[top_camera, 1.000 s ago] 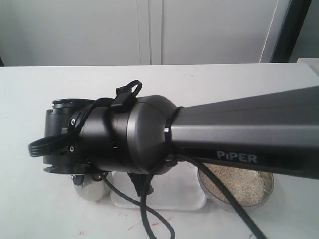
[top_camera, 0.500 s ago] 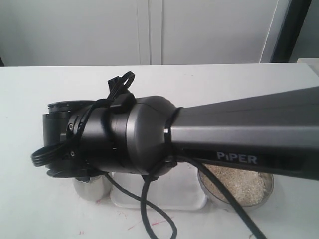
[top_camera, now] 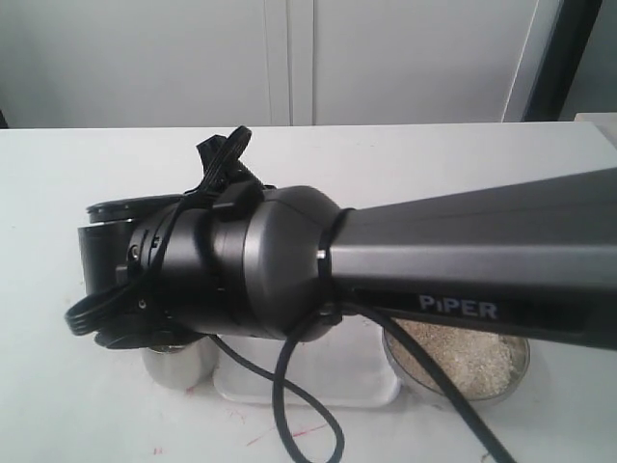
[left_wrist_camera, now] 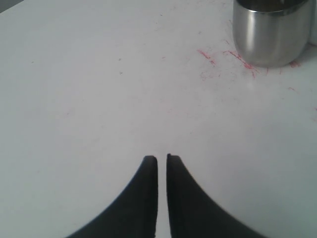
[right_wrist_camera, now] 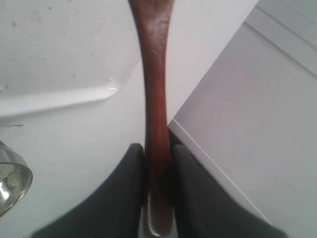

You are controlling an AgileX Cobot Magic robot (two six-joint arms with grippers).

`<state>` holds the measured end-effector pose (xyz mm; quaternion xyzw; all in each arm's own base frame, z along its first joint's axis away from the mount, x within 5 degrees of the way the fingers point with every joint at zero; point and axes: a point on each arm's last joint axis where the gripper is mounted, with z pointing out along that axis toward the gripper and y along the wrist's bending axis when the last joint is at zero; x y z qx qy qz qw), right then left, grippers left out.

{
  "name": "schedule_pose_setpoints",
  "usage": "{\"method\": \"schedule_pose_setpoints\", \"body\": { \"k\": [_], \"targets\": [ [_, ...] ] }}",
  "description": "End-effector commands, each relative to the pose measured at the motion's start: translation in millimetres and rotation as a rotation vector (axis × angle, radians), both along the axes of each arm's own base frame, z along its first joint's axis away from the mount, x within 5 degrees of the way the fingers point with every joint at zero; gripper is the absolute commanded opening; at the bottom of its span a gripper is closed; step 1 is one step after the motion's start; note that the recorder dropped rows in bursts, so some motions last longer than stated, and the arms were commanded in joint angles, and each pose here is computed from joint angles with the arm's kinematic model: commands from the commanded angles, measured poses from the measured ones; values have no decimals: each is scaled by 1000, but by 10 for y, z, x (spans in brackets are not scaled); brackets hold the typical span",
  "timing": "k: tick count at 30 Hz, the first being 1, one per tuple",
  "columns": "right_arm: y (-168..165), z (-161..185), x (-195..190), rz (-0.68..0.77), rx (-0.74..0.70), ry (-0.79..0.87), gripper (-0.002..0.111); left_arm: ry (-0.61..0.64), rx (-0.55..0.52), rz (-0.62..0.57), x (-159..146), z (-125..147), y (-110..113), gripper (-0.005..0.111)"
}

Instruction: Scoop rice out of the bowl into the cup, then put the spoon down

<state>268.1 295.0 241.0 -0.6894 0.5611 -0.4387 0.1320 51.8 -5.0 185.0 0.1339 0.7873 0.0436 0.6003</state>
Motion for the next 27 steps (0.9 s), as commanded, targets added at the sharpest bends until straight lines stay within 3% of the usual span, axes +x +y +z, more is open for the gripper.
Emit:
{"method": "schedule_pose_setpoints", "body": {
  "k": [1, 8, 27],
  "targets": [
    [37, -4, -65, 32, -28, -3, 0, 59, -5, -6, -12, -73, -5, 14],
    [48, -9, -77, 117, -143, -107, 0, 59, -5, -6, -12, -73, -5, 14],
    [182, -118, -121, 151, -157, -161, 0, 59, -5, -6, -12, -73, -5, 14]
  ]
}}
